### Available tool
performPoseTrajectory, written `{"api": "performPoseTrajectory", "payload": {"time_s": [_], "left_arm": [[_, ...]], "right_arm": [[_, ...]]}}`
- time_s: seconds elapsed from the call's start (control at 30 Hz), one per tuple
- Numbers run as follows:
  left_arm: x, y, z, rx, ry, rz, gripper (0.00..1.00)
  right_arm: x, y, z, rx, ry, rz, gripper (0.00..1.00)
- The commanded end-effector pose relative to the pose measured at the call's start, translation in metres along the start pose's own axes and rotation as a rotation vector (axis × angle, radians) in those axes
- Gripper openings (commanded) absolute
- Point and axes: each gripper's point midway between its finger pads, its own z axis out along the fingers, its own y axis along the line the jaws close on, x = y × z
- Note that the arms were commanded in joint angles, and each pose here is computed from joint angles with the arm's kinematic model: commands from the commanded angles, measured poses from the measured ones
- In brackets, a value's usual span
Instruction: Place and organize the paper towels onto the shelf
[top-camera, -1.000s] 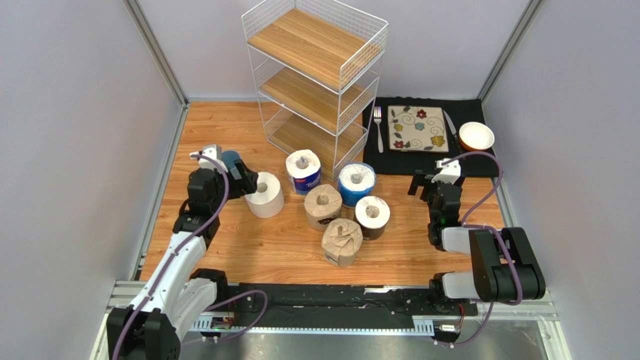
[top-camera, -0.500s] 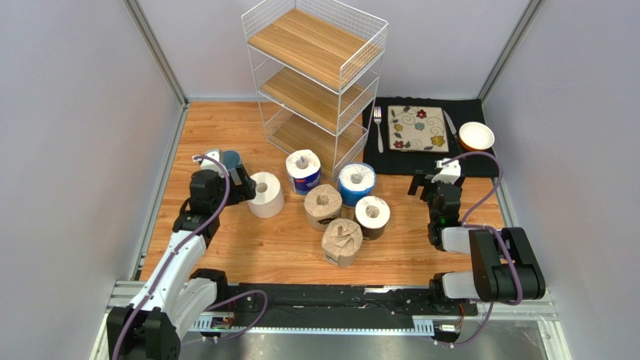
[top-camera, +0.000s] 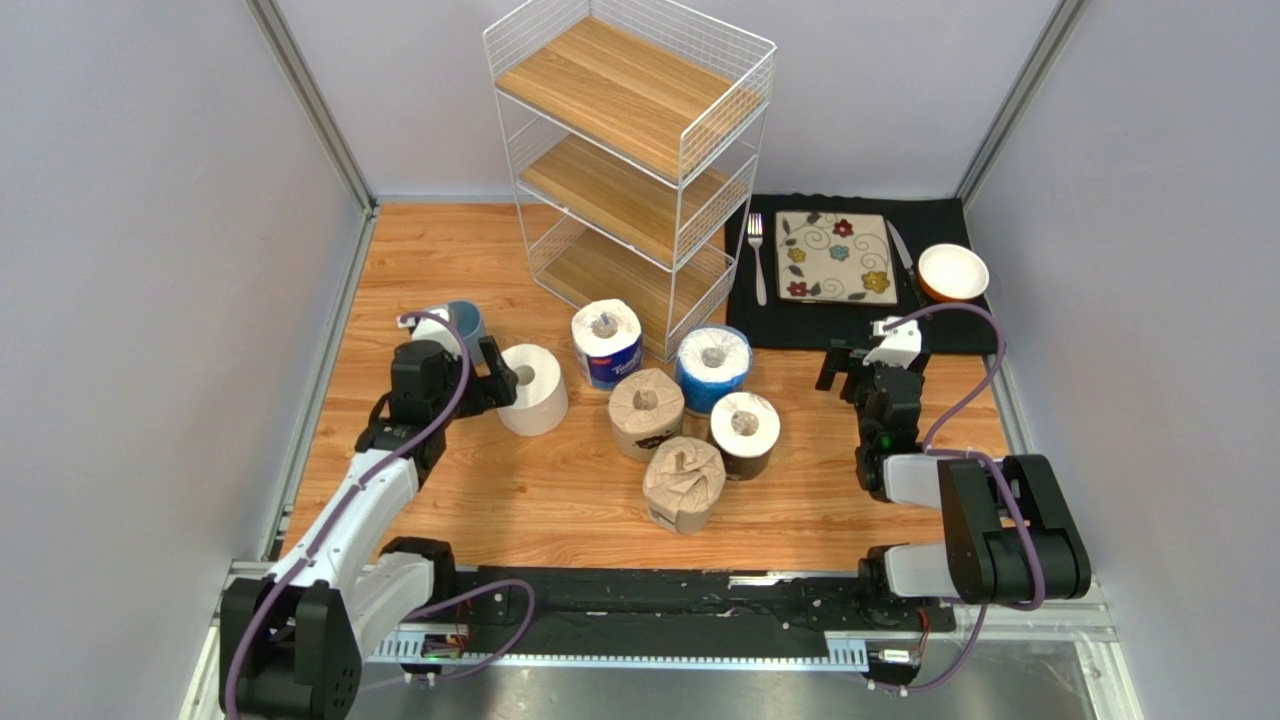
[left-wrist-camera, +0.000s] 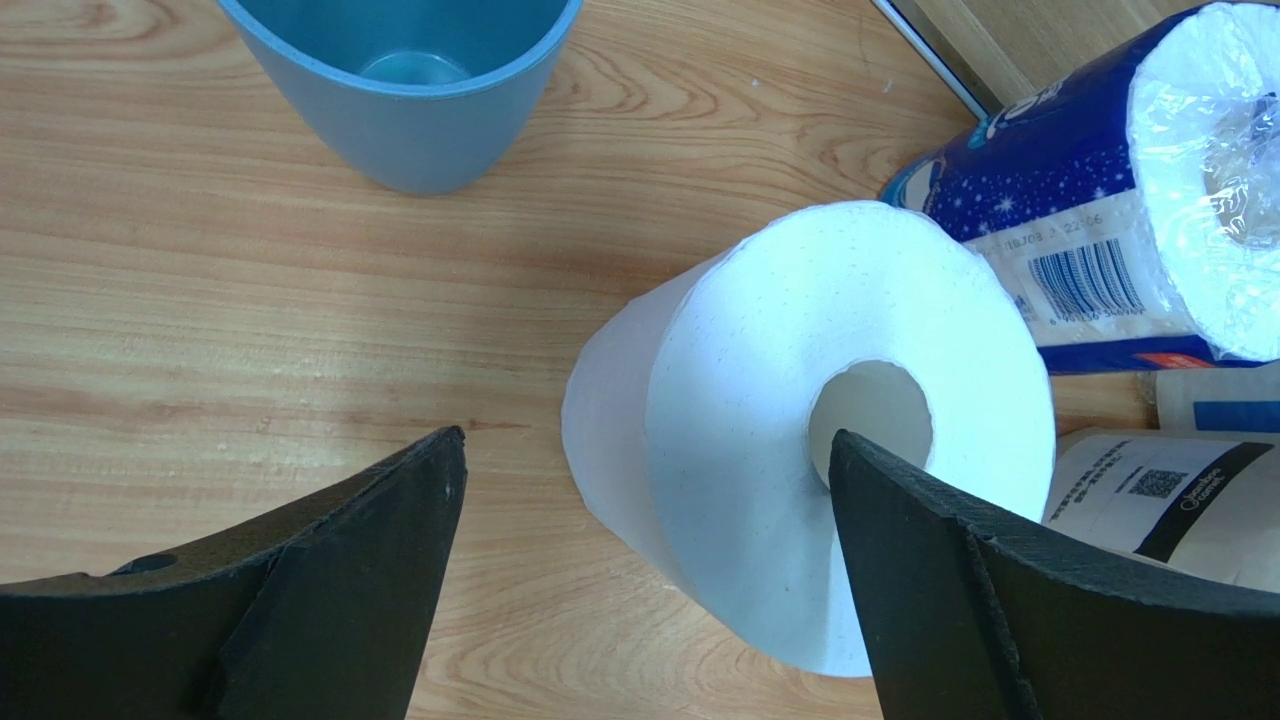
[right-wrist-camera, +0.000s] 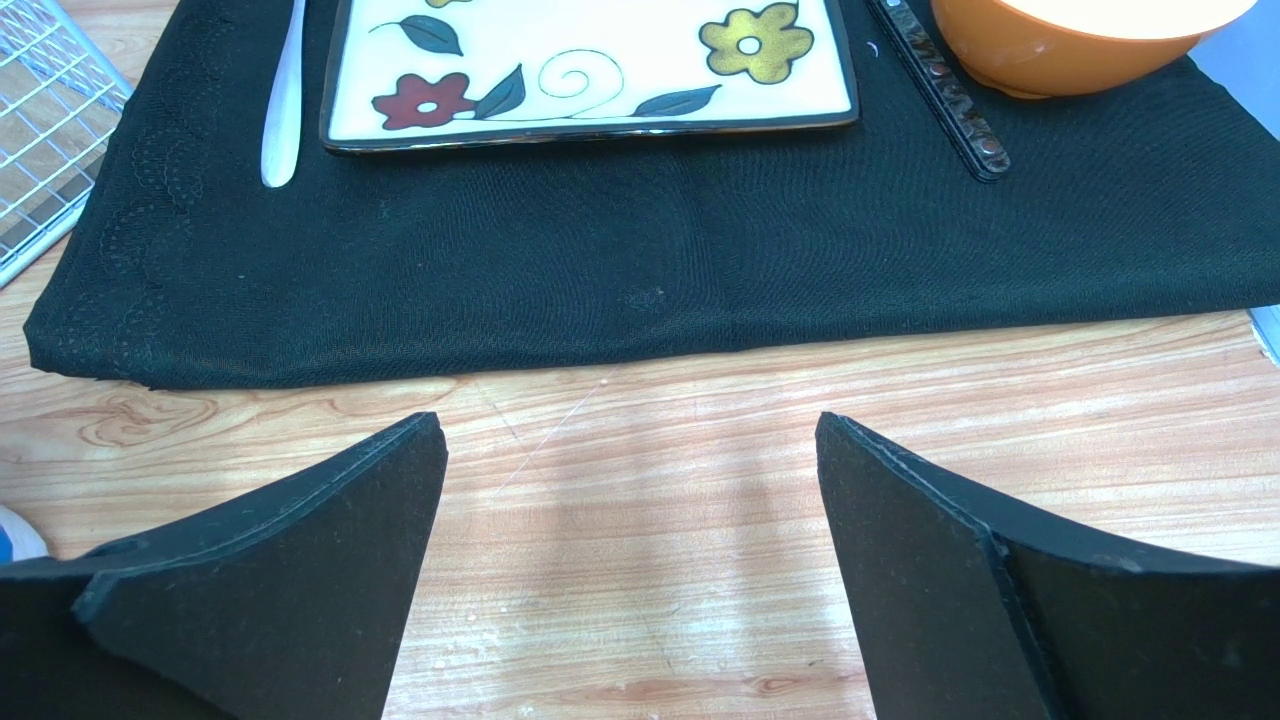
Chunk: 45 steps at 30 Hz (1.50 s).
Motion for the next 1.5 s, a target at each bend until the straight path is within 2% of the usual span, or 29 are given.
{"api": "performPoseTrajectory", "payload": {"time_s": [0.0, 0.33, 0.77, 0.97, 1.1, 1.3, 1.4, 1.47], "left_arm": [[-0.012, -0.006, 0.003, 0.019, -0.031, 0.013, 0.99], [-0.011, -0.003, 0.01, 0.0, -0.016, 0.015, 0.98], [-0.003, -0.028, 0.018, 0.083, 0.051, 0.143, 0.57], [0.004, -0.027, 0.019, 0.074, 0.08, 0.163, 0.56], [0.008, -0.027, 0.02, 0.075, 0.1, 0.17, 0.63], [0.015, -0.028, 0.023, 0.079, 0.129, 0.182, 0.68], [0.018, -0.028, 0.024, 0.077, 0.143, 0.185, 0.68], [0.021, -0.028, 0.025, 0.077, 0.155, 0.185, 0.65]], "right_arm": [[-0.021, 0.002, 0.005, 0.0, -0.061, 0.005, 0.99], [-0.022, 0.002, 0.005, -0.002, -0.063, 0.006, 1.0], [-0.022, 0.002, 0.005, -0.002, -0.064, 0.006, 0.99], [-0.022, 0.002, 0.005, -0.002, -0.064, 0.006, 0.99], [-0.022, 0.002, 0.005, 0.0, -0.064, 0.006, 0.99], [-0.023, 0.002, 0.005, -0.002, -0.066, 0.004, 0.99], [-0.023, 0.002, 0.005, -0.002, -0.066, 0.006, 0.99], [-0.022, 0.002, 0.005, 0.0, -0.064, 0.006, 0.99]]}}
